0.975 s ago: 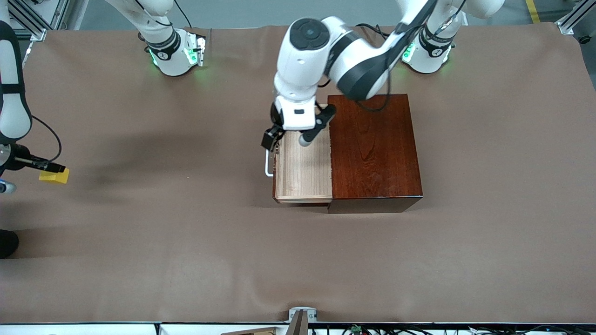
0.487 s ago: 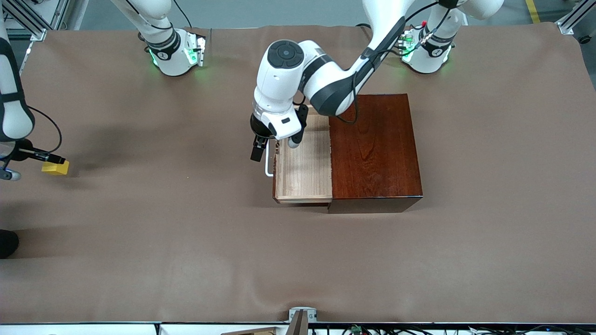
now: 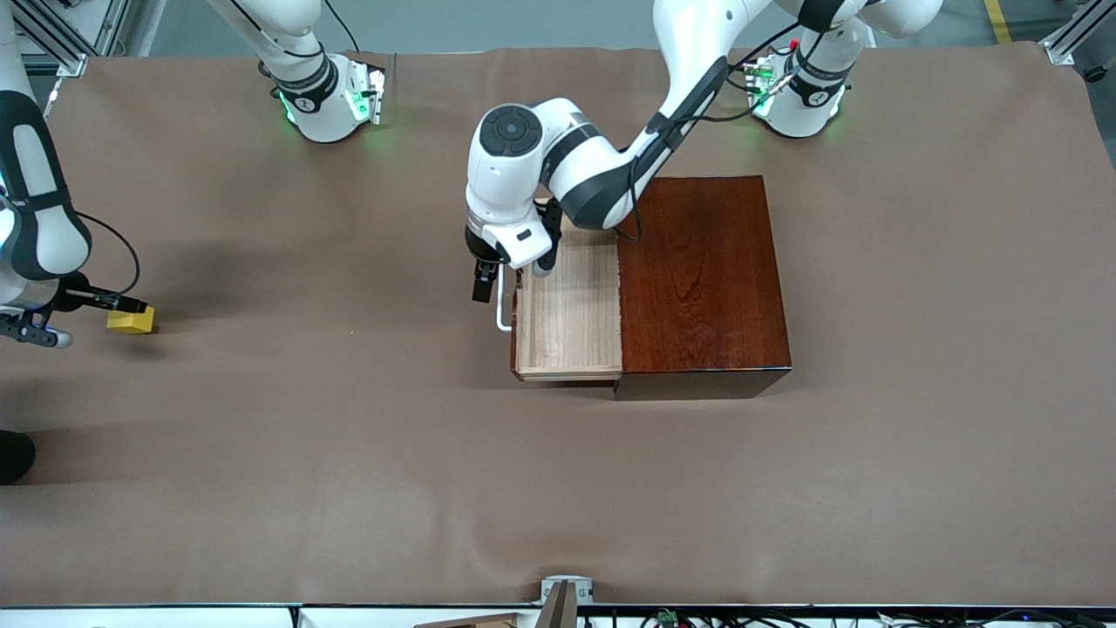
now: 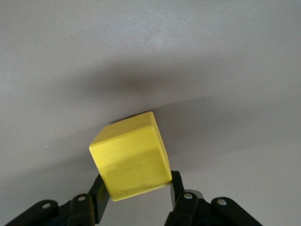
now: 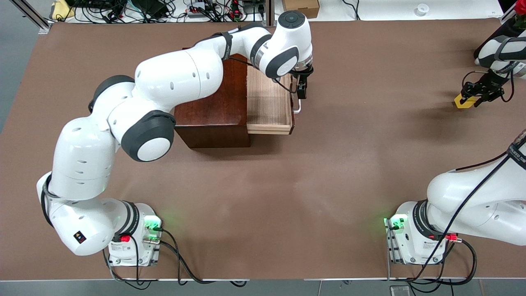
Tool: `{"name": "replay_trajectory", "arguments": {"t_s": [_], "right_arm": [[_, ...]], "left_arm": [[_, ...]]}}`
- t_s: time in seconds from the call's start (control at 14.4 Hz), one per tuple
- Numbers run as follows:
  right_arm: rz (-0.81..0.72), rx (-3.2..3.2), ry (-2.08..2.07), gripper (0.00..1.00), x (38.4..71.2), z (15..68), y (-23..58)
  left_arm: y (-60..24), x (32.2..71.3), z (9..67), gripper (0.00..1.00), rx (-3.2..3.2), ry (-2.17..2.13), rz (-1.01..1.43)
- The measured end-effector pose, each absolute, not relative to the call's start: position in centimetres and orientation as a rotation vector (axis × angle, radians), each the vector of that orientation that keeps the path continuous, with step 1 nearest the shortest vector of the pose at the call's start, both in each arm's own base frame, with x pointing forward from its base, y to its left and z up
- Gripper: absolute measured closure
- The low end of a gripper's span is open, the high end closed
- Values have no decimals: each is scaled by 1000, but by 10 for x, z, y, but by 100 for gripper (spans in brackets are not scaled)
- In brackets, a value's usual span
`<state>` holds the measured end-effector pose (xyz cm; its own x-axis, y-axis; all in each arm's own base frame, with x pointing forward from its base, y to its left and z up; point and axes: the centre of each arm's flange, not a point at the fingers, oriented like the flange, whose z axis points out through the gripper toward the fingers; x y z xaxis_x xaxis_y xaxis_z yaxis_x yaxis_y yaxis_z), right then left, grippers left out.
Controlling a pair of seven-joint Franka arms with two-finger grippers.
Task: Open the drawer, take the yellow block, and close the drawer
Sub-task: 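Push the drawer front into the box with the left gripper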
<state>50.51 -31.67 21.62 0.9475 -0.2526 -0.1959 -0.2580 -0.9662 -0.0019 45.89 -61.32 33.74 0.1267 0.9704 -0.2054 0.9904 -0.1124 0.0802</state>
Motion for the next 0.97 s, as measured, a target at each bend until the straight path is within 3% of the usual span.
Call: {"name": "replay_trajectory", "arguments": {"t_s": [0.21,0.28,0.56,0.77,0.97], "right_arm": [[322,-3067,414,43,506,209,-312],[326,-3065,434,39,506,207,-311],[357,-3053,455,2,509,210,-310],[414,-3041,430,0,530,252,-306],[398,-3059,387,0,561,339,-291]], "left_arm": [[-606,457,326,0,2258,2009,-141],[-604,455,323,0,2276,2026,-140],[-602,456,323,0,2250,2091,-140],[-592,461,325,0,2272,2155,-117],[-580,467,326,0,2296,2215,-40]]}}
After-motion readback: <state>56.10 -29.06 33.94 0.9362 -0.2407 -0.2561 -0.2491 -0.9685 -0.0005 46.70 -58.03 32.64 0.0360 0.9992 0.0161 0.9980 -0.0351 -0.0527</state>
